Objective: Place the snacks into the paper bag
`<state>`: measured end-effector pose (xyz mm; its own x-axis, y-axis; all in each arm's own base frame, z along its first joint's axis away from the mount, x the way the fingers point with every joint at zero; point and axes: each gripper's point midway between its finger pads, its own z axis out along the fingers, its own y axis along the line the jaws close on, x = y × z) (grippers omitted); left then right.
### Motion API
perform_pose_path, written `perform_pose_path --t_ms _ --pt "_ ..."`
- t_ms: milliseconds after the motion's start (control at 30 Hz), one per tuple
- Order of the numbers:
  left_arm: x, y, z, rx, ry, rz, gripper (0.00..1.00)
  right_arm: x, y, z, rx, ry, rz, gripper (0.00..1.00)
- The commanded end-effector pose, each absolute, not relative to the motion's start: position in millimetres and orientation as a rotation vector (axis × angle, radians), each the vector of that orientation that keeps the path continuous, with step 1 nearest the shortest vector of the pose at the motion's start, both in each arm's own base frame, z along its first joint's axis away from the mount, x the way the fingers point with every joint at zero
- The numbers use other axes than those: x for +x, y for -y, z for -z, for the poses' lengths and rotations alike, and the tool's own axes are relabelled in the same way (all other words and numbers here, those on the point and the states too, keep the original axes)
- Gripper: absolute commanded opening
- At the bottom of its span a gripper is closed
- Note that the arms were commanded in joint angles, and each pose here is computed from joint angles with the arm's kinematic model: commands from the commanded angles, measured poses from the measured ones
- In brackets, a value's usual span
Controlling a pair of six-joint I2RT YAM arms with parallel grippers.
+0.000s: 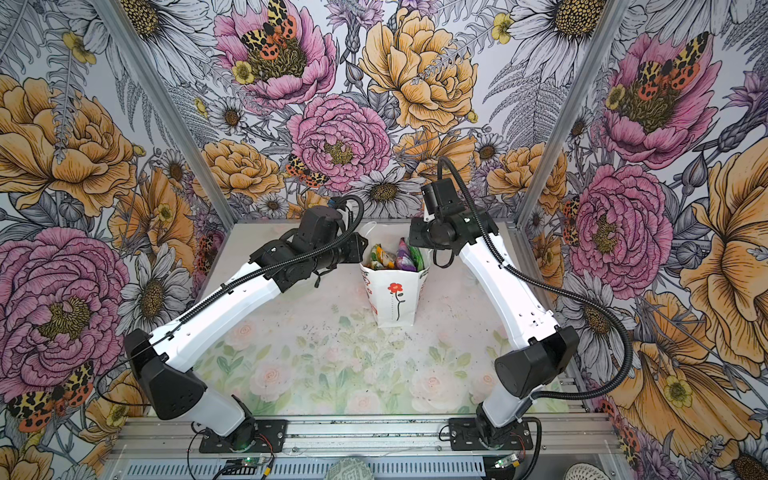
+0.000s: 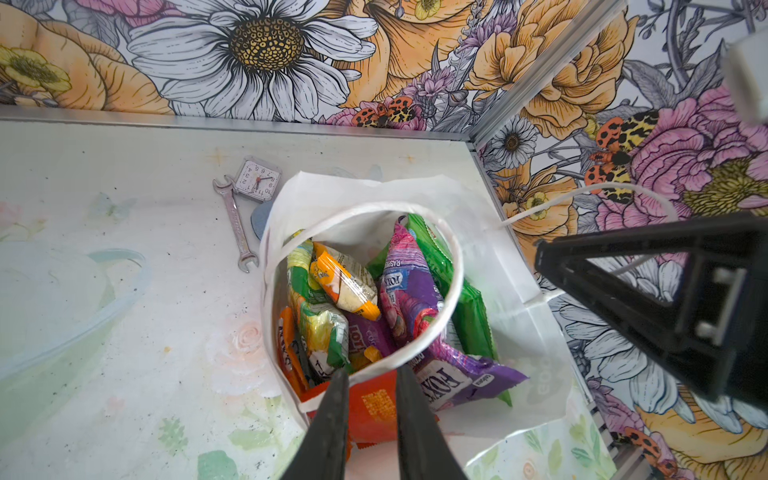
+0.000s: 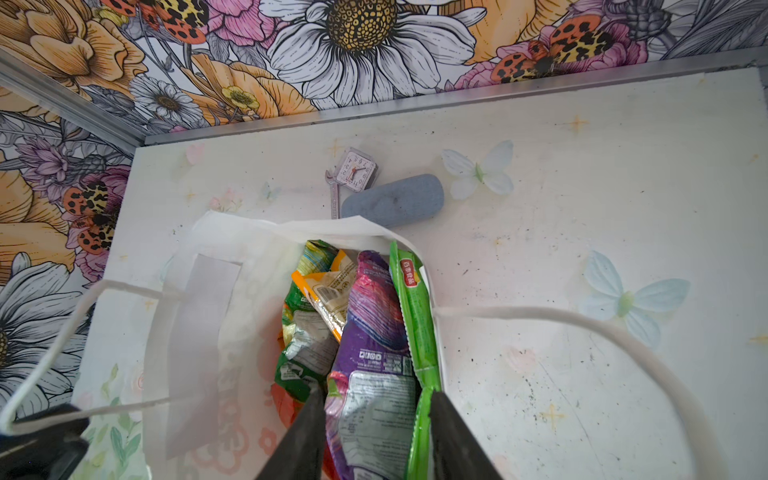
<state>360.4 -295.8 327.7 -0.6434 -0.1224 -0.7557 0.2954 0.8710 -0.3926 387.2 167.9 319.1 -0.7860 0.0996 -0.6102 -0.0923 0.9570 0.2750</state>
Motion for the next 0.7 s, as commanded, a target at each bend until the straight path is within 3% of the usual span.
perform_pose_path --t_ms 0,200,467,667 --pt "354 285 -348 0.091 -2.141 0.627 0.32 376 -173 -339 -0.025 -2.393 -0.459 0.45" --pt "344 272 -366 0.087 -2.105 0.622 0.50 365 -171 -355 -0.041 -2.344 -0.489 0.47" --pt "305 210 -413 0.037 -1.960 0.542 0.88 340 -134 -411 -0.023 -2.089 -0.404 0.58" --pt "271 111 -422 -0.209 -1.765 0.322 0.97 310 -65 -425 0.181 -1.863 -0.181 0.68"
